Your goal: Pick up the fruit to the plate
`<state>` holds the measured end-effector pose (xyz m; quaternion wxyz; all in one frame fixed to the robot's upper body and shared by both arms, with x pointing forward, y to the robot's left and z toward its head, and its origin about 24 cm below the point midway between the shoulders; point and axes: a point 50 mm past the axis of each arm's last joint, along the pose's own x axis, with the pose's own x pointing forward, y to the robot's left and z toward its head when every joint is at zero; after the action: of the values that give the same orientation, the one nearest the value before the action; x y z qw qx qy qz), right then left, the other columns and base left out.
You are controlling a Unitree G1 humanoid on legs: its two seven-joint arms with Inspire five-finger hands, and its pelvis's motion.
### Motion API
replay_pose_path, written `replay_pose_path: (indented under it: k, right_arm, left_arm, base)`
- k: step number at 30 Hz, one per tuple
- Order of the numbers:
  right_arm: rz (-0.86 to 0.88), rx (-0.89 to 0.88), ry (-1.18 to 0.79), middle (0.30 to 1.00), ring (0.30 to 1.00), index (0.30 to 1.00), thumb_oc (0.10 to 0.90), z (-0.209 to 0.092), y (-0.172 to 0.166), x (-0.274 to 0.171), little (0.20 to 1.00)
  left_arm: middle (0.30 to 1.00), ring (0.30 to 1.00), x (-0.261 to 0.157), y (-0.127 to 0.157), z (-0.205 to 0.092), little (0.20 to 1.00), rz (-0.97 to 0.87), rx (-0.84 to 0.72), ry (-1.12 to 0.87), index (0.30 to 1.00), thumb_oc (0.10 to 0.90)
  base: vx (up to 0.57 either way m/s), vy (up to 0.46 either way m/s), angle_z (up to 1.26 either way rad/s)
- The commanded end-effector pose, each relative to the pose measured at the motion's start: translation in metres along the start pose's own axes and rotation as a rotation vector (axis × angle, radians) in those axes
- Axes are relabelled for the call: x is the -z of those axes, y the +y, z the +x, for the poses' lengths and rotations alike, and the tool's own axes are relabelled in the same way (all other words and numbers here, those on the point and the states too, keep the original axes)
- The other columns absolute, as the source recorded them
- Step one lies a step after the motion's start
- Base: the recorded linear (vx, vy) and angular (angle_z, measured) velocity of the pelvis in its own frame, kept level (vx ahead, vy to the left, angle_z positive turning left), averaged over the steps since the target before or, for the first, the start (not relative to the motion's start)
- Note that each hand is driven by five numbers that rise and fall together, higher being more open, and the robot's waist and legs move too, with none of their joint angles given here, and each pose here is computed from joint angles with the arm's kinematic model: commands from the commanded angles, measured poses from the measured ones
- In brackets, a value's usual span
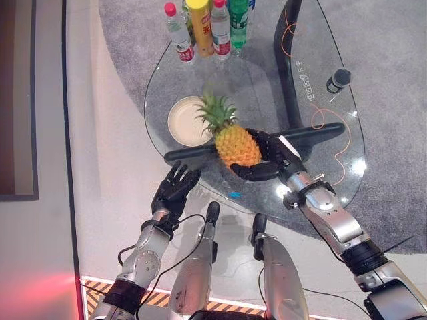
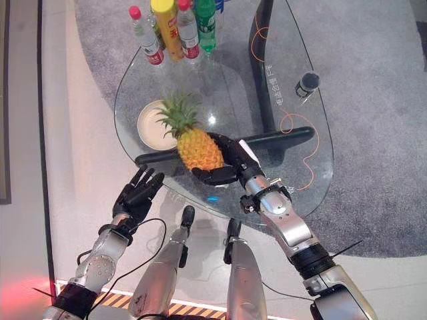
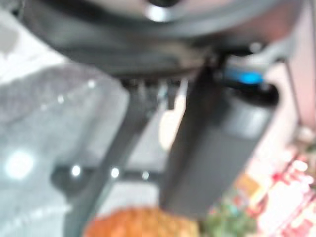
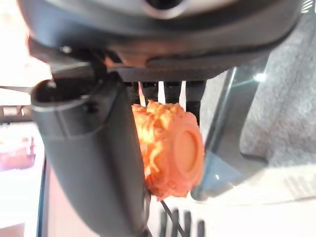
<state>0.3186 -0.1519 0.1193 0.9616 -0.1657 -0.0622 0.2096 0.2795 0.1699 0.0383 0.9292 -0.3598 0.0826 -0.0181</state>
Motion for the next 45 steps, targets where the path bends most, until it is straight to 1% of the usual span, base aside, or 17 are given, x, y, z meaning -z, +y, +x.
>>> replay_pose_path:
  k: [1,3,5,10,18,22,27,30,31,37,41,45]
  right_arm:
    - [-0.103,-0.169,-0.415,0.3,0.3,0.3,0.1,0.0,0.015,-0.087,0.2]
    - [-0.114,-0.228,-0.423,0.3,0.3,0.3,0.1,-0.001,0.022,-0.09,0.2]
    - [-0.128,-0.327,-0.435,0.3,0.3,0.3,0.1,-0.002,0.032,-0.094,0.2]
    - [-0.17,-0.456,-0.421,0.3,0.3,0.3,0.1,-0.001,0.048,-0.094,0.2]
    - [-0.172,-0.577,-0.393,0.3,0.3,0.3,0.1,-0.002,0.066,-0.09,0.2]
    - [-0.185,-0.649,-0.369,0.3,0.3,0.3,0.1,-0.002,0.077,-0.086,0.2]
    - [-0.15,-0.567,-0.366,0.3,0.3,0.3,0.1,0.002,0.076,-0.083,0.2]
    - [-0.108,-0.439,-0.397,0.3,0.3,0.3,0.1,0.005,0.066,-0.084,0.2]
    - [-0.106,-0.423,-0.402,0.3,0.3,0.3,0.1,0.005,0.065,-0.085,0.2]
    - [-0.052,-0.168,-0.461,0.3,0.3,0.3,0.1,0.003,0.038,-0.089,0.2]
    - [-0.034,-0.097,-0.475,0.3,0.3,0.3,0.1,0.0,0.03,-0.09,0.2]
    - [-0.061,-0.124,-0.457,0.3,0.3,0.3,0.1,-0.003,0.031,-0.088,0.2]
  left_arm:
    - [0.9,0.9,-0.03,-0.037,-0.004,0.9,-0.044,0.247,-0.083,0.9,0.8]
    - [0.9,0.9,-0.033,-0.046,-0.004,0.9,-0.058,0.298,-0.077,0.9,0.8]
    - [0.9,0.9,-0.035,-0.057,-0.004,0.9,-0.071,0.363,-0.071,0.9,0.8]
    - [0.9,0.9,-0.037,-0.073,-0.004,0.9,-0.093,0.466,-0.047,0.9,0.8]
    - [0.9,0.9,-0.037,-0.093,-0.009,0.9,-0.196,0.59,0.006,0.9,0.8]
    - [0.9,0.9,-0.038,-0.103,-0.013,0.9,-0.245,0.662,-0.009,0.9,0.8]
    - [0.9,0.9,-0.042,-0.107,-0.014,0.9,-0.23,0.681,-0.06,0.9,0.8]
    - [0.9,0.9,-0.046,-0.105,-0.011,0.9,-0.22,0.649,-0.078,0.9,0.8]
    - [0.9,0.9,-0.046,-0.105,-0.011,0.9,-0.22,0.646,-0.078,0.9,0.8]
    - [0.9,0.9,-0.048,-0.098,-0.01,0.9,-0.225,0.615,-0.082,0.9,0.8]
    - [0.9,0.9,-0.048,-0.096,-0.01,0.9,-0.227,0.603,-0.094,0.9,0.8]
    - [0.9,0.9,-0.049,-0.093,-0.011,0.9,-0.231,0.598,-0.104,0.9,0.8]
  base:
    - [-0.02,-0.043,0.0]
    - [0.0,-0.032,0.01]
    - [0.0,-0.015,0.01]
    - [0.0,-0.005,0.02]
    - [0.0,-0.001,0.01]
    - [0.0,0.0,0.0]
    - [0.01,0.005,0.01]
    - [0.0,0.0,0.0]
    - [0.0,0.0,0.0]
    - [0.0,0.0,0.0]
    - [0.0,0.0,0.0]
    - [0.0,0.0,0.0]
